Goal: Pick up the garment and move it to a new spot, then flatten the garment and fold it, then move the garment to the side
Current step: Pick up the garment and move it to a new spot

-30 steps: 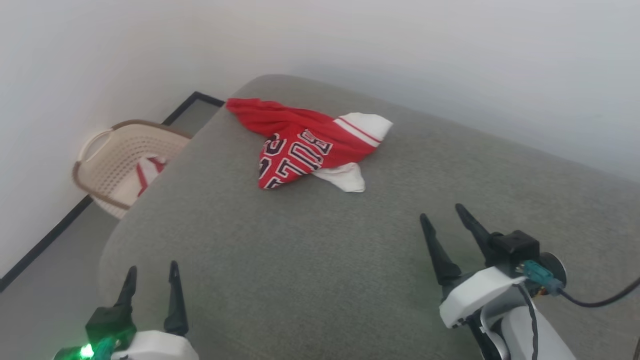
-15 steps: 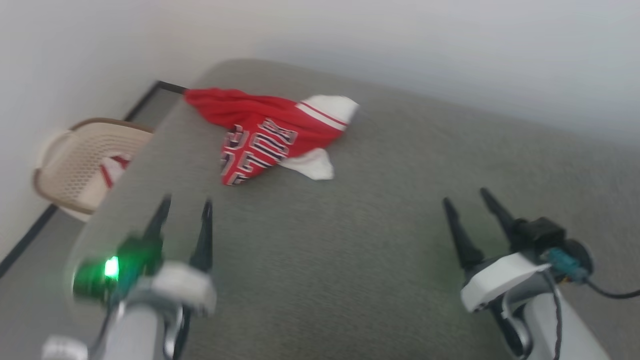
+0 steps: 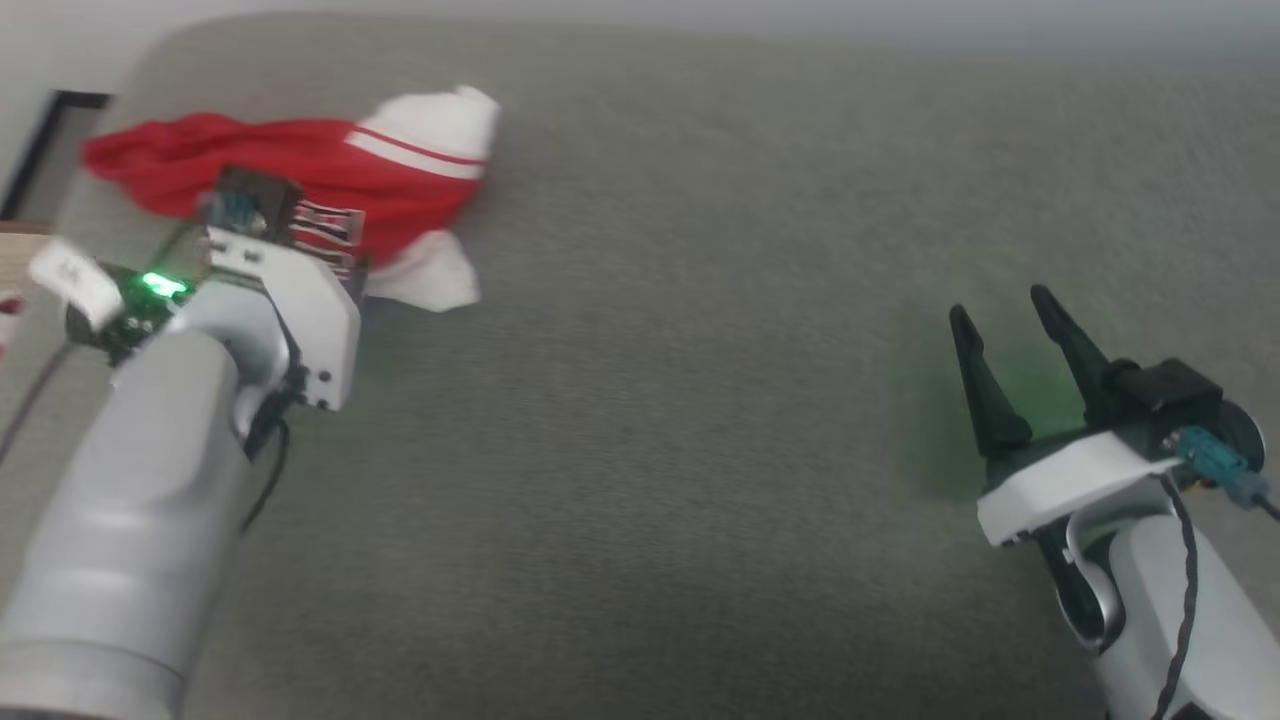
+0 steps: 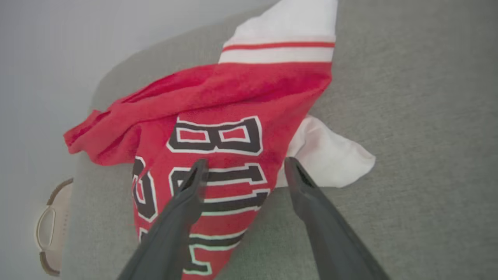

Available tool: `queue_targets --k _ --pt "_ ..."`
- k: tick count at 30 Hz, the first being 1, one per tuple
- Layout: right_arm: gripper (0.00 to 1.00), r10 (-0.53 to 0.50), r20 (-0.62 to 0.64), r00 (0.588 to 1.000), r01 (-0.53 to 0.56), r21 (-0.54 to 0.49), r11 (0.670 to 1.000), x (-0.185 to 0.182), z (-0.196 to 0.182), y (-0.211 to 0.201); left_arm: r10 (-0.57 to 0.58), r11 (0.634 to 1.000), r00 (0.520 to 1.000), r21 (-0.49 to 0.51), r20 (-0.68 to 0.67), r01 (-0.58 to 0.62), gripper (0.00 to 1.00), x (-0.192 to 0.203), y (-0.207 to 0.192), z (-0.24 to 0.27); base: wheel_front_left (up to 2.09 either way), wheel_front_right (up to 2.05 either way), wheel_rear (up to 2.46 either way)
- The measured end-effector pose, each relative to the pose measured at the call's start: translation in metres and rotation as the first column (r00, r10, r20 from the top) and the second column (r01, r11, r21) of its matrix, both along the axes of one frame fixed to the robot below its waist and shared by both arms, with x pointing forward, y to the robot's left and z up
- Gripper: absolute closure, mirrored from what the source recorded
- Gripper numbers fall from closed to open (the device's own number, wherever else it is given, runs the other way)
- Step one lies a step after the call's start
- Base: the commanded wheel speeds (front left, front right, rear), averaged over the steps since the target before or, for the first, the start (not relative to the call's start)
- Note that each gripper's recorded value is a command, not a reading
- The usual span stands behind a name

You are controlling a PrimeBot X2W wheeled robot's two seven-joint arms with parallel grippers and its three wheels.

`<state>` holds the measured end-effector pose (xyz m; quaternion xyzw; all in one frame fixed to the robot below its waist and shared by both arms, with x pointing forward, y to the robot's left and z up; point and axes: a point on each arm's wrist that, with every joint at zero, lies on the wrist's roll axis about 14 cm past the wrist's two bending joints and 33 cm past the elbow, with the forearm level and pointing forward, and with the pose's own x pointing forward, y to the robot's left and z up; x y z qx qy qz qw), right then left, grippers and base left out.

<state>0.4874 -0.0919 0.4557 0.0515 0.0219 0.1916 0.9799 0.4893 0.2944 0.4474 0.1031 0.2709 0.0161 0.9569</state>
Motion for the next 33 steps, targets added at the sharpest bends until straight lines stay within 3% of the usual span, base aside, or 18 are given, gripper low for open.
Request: queue_targets --k 9,13,14,15,16,24,29,33 --pt "0.00 -0.075 -0.039 0.996 0.073 -0.037 0.997 0.009 -0.024 -0.039 0.013 1.000 0.960 0.023 -0.280 -0.007 0.00 0.025 0.014 -0.050 0.00 0.00 0.00" --pt "0.00 -0.103 -0.053 0.993 0.100 -0.051 0.994 0.010 -0.032 -0.053 0.013 0.999 0.948 0.044 -0.319 0.001 0.00 0.033 0.018 -0.064 0.00 0.00 0.00" --pt "0.00 -0.107 -0.055 0.993 0.104 -0.054 0.993 0.010 -0.033 -0.055 0.012 0.999 0.948 0.037 -0.317 0.000 0.13 0.035 0.016 -0.066 0.00 0.00 0.00" --pt "0.00 -0.111 -0.057 0.992 0.108 -0.057 0.993 0.010 -0.034 -0.057 0.014 1.000 0.948 0.030 -0.318 -0.005 0.61 0.036 0.016 -0.068 0.00 0.00 0.00" --pt "0.00 -0.114 -0.057 0.992 0.111 -0.059 0.992 0.010 -0.034 -0.059 0.018 1.000 0.947 0.019 -0.321 -0.013 1.00 0.037 0.015 -0.070 0.00 0.00 0.00" --pt "0.00 -0.120 -0.026 0.992 0.119 -0.028 0.993 0.003 -0.014 -0.052 0.040 0.997 0.980 -0.057 -0.196 -0.052 1.00 0.041 0.013 -0.038 0.00 0.00 0.00" --pt "0.00 -0.132 0.004 0.991 0.132 0.018 0.991 -0.008 0.008 -0.044 0.024 0.963 0.998 -0.266 -0.061 -0.040 1.00 0.055 -0.025 0.013 0.00 0.00 0.00" --pt "0.00 -0.152 0.023 0.988 0.151 0.046 0.987 -0.018 0.022 -0.044 -0.077 0.923 0.997 -0.377 0.013 0.076 1.00 0.061 -0.072 0.058 0.00 0.00 0.00"
